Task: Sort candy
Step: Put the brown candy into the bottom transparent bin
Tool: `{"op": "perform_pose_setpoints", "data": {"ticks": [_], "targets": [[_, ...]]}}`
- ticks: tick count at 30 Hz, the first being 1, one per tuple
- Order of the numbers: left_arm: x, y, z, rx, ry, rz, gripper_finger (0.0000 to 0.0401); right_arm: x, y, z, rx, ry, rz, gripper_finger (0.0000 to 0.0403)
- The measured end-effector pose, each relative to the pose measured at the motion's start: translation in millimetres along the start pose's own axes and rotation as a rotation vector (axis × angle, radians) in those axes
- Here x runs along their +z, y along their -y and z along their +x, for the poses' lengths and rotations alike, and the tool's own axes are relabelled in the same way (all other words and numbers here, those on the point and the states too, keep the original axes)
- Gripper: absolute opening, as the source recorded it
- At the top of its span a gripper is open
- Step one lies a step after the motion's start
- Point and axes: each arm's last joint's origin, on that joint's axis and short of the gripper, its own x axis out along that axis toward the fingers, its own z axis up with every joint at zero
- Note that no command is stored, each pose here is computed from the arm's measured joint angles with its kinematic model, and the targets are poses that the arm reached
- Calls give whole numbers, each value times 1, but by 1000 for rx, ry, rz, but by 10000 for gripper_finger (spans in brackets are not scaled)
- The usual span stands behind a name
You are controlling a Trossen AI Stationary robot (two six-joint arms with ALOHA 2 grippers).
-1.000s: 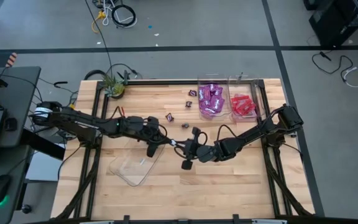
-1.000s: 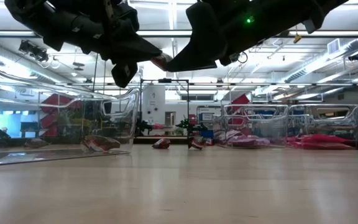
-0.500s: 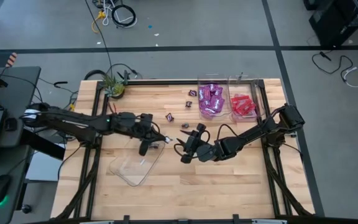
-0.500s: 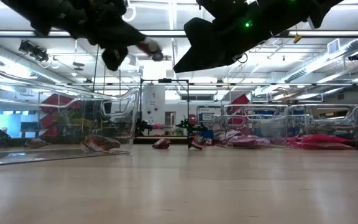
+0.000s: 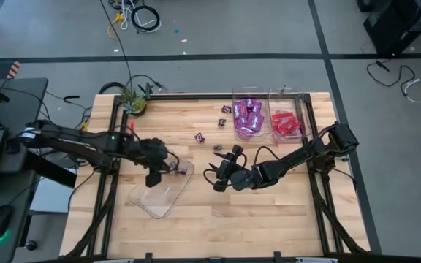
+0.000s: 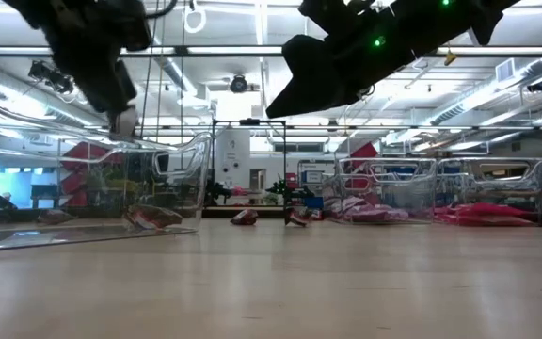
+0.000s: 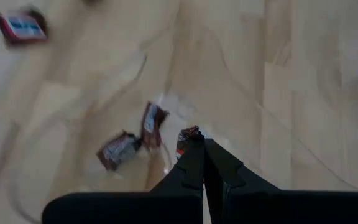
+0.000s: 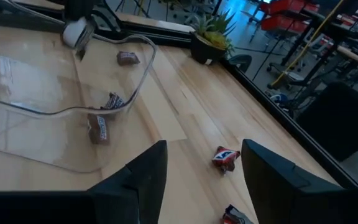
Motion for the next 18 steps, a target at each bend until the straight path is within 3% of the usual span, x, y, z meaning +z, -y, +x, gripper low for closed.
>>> {"op": "perform_pose_setpoints", "data": {"ticks": [5, 8, 11, 18], "targets": [[-22, -5, 23, 5, -35, -126, 0, -1, 0, 0, 3, -5, -3, 194], [-30, -8, 35, -49, 5, -176, 0, -1, 0, 0, 4, -6, -4, 194], [-36, -9, 43, -131, 41, -208, 0, -1, 0, 0, 5, -7, -5, 193], [-45, -12, 51, -127, 46, -207, 2, -1, 1, 1, 3, -9, -3, 195]]}}
